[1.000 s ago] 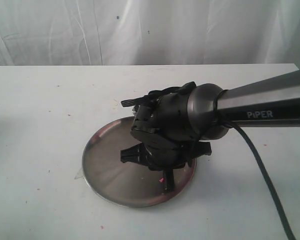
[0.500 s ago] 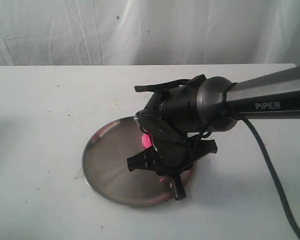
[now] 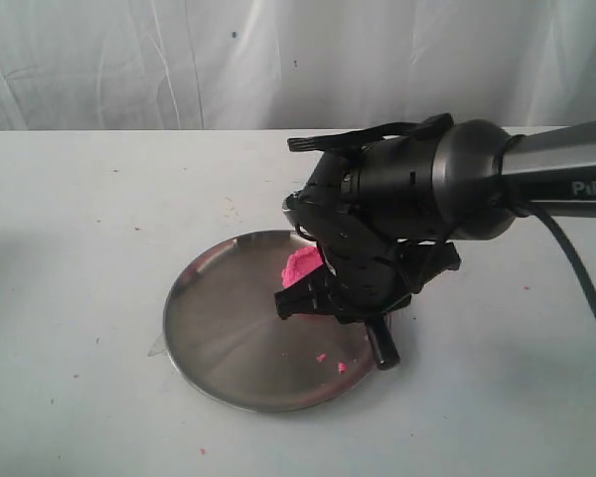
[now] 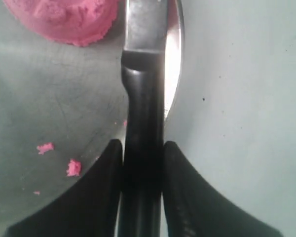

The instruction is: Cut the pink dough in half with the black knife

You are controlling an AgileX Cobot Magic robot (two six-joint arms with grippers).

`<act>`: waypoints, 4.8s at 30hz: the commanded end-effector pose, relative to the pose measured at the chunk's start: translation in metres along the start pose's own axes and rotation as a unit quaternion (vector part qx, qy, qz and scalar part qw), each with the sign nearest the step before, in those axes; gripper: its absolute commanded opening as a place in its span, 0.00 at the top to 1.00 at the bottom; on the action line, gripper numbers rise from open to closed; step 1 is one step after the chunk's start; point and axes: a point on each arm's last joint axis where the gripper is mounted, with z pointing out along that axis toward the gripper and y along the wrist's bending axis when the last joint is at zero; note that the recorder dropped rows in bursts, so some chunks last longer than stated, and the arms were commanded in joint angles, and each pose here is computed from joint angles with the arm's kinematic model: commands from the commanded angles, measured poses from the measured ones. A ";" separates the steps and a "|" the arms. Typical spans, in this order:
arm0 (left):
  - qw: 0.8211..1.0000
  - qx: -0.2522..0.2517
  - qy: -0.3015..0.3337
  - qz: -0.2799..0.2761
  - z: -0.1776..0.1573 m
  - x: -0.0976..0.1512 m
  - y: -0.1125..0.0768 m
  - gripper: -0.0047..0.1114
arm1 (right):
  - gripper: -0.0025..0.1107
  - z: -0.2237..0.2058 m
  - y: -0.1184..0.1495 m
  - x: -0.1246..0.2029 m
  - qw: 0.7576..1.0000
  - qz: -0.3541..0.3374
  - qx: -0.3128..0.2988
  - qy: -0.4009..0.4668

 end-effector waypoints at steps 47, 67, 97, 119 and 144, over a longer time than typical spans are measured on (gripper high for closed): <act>1.000 0.000 -0.002 -0.007 0.000 0.000 0.000 0.96 | 0.56 0.010 0.066 0.032 0.953 -0.278 -0.120 0.019; 1.000 0.000 -0.002 -0.007 0.000 0.000 0.000 0.96 | 0.50 -0.002 0.017 0.002 0.924 -0.173 -0.334 0.070; 1.000 0.000 -0.002 -0.007 0.000 0.000 0.000 0.96 | 0.91 0.053 0.016 0.005 0.915 -0.159 -0.350 0.121; 1.000 0.000 -0.002 -0.007 0.000 0.000 0.000 0.96 | 0.98 0.004 -0.024 -0.016 0.945 -0.258 -0.198 0.005; 1.000 0.000 -0.002 -0.007 0.000 0.000 0.000 0.96 | 0.98 -0.034 -0.036 -0.014 0.936 -0.345 0.059 -0.040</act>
